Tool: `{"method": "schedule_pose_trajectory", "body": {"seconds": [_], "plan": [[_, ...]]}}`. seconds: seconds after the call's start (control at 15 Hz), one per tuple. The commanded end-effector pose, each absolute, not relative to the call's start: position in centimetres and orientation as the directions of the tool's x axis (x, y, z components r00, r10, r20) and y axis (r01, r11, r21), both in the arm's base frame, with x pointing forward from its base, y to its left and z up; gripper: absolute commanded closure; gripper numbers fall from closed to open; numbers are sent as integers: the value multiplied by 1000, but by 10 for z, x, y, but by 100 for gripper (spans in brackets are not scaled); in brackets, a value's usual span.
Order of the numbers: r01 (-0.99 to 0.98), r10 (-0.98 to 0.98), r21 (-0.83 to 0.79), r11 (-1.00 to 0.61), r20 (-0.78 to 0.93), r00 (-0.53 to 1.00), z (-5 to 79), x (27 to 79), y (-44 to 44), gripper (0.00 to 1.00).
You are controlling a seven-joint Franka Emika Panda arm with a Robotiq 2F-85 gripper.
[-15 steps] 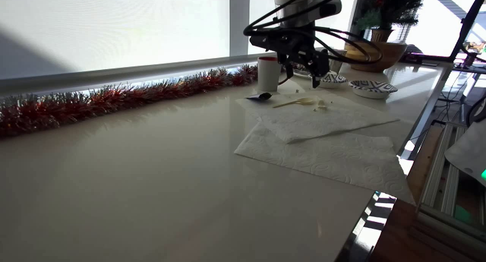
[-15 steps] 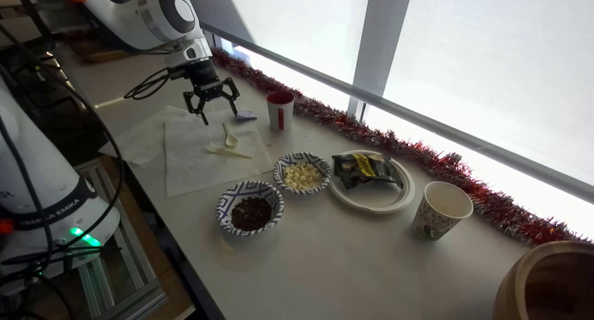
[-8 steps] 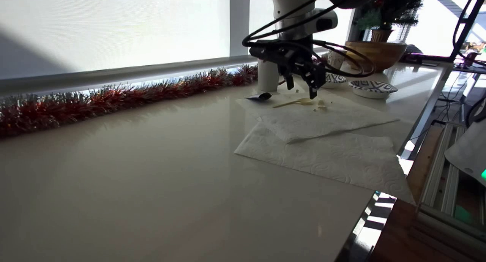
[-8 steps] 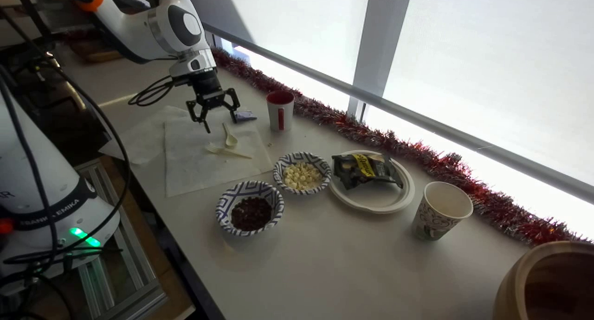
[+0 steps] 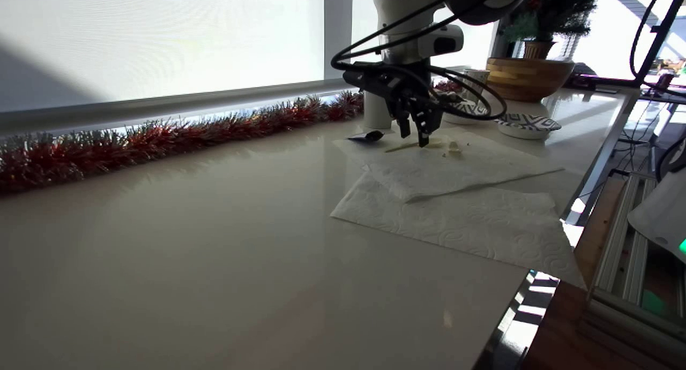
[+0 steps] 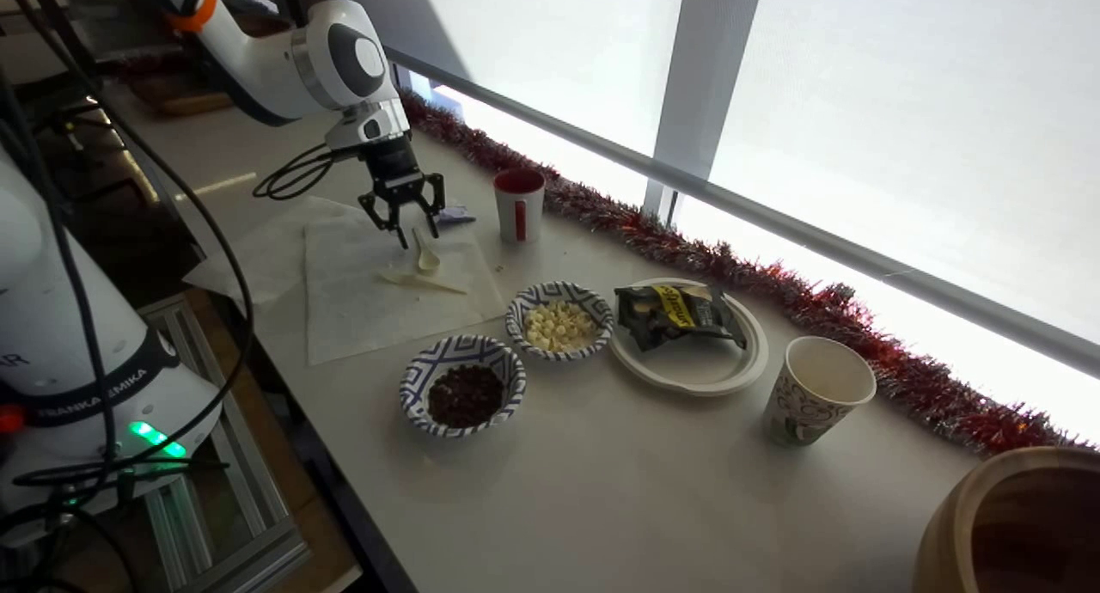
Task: Use the spoon to transfer some contents from the closest bowl to the right cup
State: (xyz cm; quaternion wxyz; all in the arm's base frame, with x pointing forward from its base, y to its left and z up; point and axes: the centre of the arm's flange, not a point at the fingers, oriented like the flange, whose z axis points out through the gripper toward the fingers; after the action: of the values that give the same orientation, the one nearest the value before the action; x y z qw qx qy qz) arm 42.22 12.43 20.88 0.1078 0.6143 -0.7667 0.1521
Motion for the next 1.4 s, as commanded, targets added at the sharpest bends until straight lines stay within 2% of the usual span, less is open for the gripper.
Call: {"method": "schedule_pose_trajectory", "body": {"seconds": [0.0, 0.2, 0.27, 0.4, 0.53, 0.67, 0.87, 0.93, 1.13, 1.33], "plan": [[-971, -910, -123, 206, 341, -237, 194, 436, 131, 39], [-971, -909, -119, 207, 345, -236, 189, 439, 132, 38], [-971, -908, -117, 207, 346, -235, 190, 439, 133, 43], [-971, -908, -120, 207, 346, -237, 192, 440, 133, 57], [-970, -907, -121, 208, 348, -238, 196, 440, 133, 79], [-971, -908, -121, 207, 346, -237, 200, 440, 133, 88], [-971, -907, -121, 208, 347, -238, 205, 438, 132, 95], [-971, -906, -119, 209, 350, -238, 207, 437, 132, 93], [-974, -899, -108, 201, 375, -227, 228, 428, 126, 96], [-991, -939, -6, 131, 320, -126, 263, 420, 97, 96]]}}
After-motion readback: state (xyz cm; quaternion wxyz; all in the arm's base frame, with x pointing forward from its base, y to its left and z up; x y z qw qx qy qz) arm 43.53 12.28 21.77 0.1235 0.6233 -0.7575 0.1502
